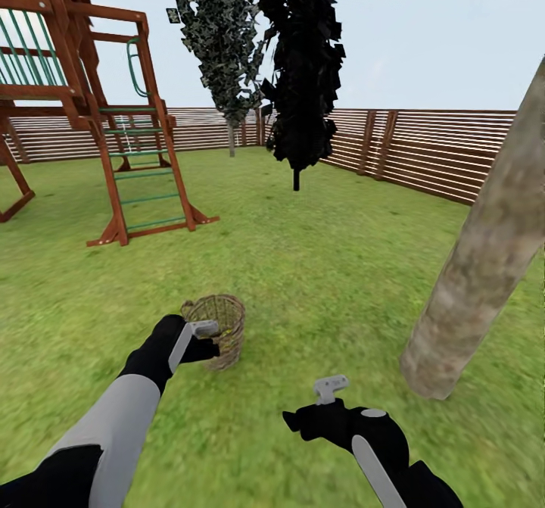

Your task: Take the three Easter eggs out of the wicker basket on the lawn in the garden, then place them on the lawn next to a single tree (choose any tree) so that all three eggs are next to the same tree and none are left in the basket.

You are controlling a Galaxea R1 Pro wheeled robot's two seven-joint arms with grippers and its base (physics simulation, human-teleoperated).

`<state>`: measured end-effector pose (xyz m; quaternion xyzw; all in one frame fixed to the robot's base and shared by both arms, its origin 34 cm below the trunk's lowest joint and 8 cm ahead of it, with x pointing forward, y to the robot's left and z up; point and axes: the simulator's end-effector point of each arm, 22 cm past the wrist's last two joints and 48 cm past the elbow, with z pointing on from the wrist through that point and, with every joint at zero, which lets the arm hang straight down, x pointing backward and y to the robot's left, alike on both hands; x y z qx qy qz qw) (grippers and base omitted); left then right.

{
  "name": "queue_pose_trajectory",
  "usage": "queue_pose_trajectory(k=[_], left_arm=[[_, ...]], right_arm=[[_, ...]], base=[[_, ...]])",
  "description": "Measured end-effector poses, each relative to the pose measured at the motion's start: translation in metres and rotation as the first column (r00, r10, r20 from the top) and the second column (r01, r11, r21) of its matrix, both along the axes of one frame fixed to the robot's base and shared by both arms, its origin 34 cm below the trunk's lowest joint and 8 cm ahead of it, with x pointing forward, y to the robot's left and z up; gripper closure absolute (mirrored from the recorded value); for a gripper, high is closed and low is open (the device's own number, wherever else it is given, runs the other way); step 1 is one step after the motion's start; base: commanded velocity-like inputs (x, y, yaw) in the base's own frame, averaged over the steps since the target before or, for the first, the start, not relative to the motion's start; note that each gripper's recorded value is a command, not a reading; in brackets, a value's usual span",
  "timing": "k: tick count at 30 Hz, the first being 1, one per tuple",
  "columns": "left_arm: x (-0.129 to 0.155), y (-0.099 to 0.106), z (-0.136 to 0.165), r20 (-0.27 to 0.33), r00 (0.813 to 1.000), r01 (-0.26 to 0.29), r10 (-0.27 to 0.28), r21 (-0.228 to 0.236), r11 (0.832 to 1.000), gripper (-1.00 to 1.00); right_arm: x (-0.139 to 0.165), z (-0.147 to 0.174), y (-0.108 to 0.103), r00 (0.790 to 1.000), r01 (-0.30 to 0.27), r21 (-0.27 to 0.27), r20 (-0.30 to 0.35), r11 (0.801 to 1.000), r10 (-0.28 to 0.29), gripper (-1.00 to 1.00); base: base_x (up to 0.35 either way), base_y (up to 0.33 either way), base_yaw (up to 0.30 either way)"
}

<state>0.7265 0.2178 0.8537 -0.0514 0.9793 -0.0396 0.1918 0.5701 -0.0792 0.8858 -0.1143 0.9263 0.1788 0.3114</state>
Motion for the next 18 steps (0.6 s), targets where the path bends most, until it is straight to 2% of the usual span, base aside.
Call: queue_pose_trajectory(k=[7,18], left_arm=[[0.006,-0.001,0.008,0.025,1.000,-0.004,0.004,-0.013,1.000,-1.00],[0.010,-0.001,0.014,0.040,0.999,-0.002,0.002,-0.019,1.000,-1.00]], right_arm=[[0.000,0.001,0.001,1.000,-0.001,0.001,0.002,1.000,0.001,-1.00],[0.000,0.001,0.002,1.000,0.001,0.006,0.002,1.000,-0.001,-1.00]], base=[[0.171,-0.071,-0.013],[0.326,0.059,-0.001]])
